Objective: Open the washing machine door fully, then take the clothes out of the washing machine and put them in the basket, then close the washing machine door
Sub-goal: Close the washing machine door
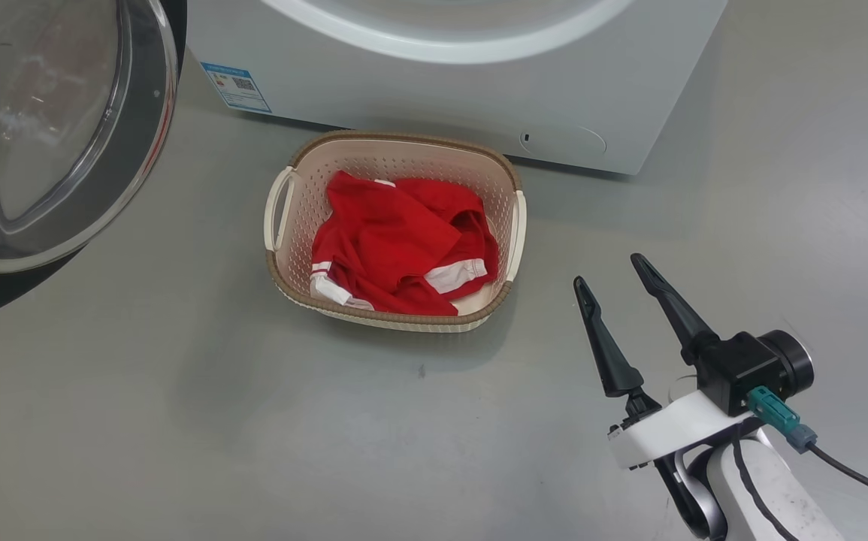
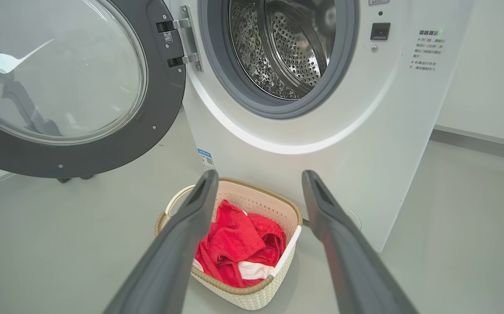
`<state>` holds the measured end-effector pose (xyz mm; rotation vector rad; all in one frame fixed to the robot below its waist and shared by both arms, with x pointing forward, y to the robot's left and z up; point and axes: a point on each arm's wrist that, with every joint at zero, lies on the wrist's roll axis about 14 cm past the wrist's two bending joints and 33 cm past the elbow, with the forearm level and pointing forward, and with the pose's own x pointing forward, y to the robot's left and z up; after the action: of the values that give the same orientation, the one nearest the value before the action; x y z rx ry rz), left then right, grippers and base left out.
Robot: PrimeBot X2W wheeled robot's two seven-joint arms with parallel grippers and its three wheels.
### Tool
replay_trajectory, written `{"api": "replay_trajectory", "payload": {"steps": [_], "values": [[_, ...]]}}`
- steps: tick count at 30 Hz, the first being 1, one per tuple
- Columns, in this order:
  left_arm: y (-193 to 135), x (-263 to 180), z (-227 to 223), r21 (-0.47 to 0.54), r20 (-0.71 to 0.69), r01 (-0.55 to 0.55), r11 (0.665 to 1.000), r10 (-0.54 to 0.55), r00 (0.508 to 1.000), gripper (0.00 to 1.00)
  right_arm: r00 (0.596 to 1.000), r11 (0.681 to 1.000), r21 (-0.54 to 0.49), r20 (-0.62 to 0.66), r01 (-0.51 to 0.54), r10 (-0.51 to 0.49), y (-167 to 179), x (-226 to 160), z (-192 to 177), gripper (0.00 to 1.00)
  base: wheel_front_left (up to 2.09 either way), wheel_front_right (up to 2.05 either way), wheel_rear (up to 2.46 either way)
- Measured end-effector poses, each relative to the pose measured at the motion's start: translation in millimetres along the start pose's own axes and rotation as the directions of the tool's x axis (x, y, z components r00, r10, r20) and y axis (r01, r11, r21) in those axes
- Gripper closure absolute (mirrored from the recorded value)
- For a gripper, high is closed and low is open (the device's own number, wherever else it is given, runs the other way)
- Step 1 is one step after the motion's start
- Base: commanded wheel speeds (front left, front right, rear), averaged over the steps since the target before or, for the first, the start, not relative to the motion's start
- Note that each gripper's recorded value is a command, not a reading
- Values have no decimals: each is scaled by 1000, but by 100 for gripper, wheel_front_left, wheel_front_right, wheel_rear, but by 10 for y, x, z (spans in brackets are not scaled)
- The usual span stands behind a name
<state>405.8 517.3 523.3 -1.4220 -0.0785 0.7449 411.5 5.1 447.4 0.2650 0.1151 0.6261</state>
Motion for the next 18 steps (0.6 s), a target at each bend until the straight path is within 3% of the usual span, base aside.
{"api": "replay_trajectory", "payload": {"steps": [18], "values": [[-55,-39,-211,44,-177,-8,999,16,984,100,1000,1000,-5,5,-10,10,26,14,15,0,0,0,0]]}}
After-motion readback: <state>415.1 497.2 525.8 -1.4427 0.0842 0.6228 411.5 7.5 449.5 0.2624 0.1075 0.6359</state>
